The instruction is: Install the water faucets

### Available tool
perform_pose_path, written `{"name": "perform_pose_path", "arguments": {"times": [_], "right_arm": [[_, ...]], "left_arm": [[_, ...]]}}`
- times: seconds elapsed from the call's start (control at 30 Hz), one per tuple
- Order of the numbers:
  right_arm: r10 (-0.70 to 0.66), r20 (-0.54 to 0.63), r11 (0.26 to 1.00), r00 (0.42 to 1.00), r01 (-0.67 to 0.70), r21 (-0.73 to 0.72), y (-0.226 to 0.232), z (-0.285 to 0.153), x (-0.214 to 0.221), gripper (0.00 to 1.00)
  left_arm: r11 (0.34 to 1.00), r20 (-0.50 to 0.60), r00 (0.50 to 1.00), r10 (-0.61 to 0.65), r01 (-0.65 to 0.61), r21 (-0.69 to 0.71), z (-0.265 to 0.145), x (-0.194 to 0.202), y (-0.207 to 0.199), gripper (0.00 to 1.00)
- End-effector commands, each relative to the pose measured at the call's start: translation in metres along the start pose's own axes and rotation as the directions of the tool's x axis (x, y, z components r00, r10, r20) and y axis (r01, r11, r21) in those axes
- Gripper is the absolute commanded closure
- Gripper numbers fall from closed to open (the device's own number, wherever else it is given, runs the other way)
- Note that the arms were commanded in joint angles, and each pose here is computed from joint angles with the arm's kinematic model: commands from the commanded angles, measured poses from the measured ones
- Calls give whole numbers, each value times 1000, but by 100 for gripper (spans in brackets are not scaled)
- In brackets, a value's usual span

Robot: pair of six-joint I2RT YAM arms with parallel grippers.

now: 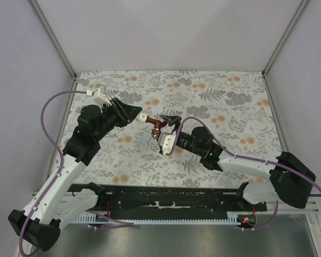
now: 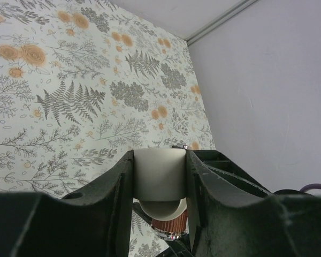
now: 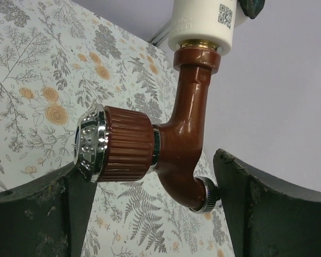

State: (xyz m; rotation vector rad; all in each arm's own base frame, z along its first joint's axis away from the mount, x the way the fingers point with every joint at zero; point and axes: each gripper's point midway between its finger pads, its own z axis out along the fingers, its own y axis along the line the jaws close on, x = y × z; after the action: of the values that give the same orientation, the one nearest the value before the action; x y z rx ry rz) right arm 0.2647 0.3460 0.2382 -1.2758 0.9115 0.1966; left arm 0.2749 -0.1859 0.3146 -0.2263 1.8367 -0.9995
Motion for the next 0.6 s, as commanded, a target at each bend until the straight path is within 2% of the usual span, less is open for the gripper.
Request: {"name": "perform_pose_path", "arguments": {"times": [0.0,0.17,0.23,0.4,0.5,0.53,0.57], "right_arm": [[5,68,992,998,-14,126,-25,4,-17,13],[118,121,982,986,-134,134,-26,4,-25,32],[178,137,973,974,-195,123,-24,4,-28,44],[356,175,923,918,-375,88,-20,1,-36,66],[517,213,846,829,-532,19,-21,-2,-42,79],[575,222,809,787,-588,-11,-23,-3,-42,86],[660,225,742,717,-669,-46,-24,-4,-42,89]], "left_arm": [[990,27,998,-48,44,137,-6,-18,-41,98],[989,31,999,-30,25,146,-6,-18,-41,98],[988,42,999,-9,3,152,-7,-19,-40,98],[982,77,996,39,-53,183,-9,-20,-42,98],[968,113,990,86,-109,226,-11,-22,-46,98],[961,128,986,108,-136,239,-12,-22,-47,98],[955,146,982,124,-158,251,-14,-23,-49,98]]}}
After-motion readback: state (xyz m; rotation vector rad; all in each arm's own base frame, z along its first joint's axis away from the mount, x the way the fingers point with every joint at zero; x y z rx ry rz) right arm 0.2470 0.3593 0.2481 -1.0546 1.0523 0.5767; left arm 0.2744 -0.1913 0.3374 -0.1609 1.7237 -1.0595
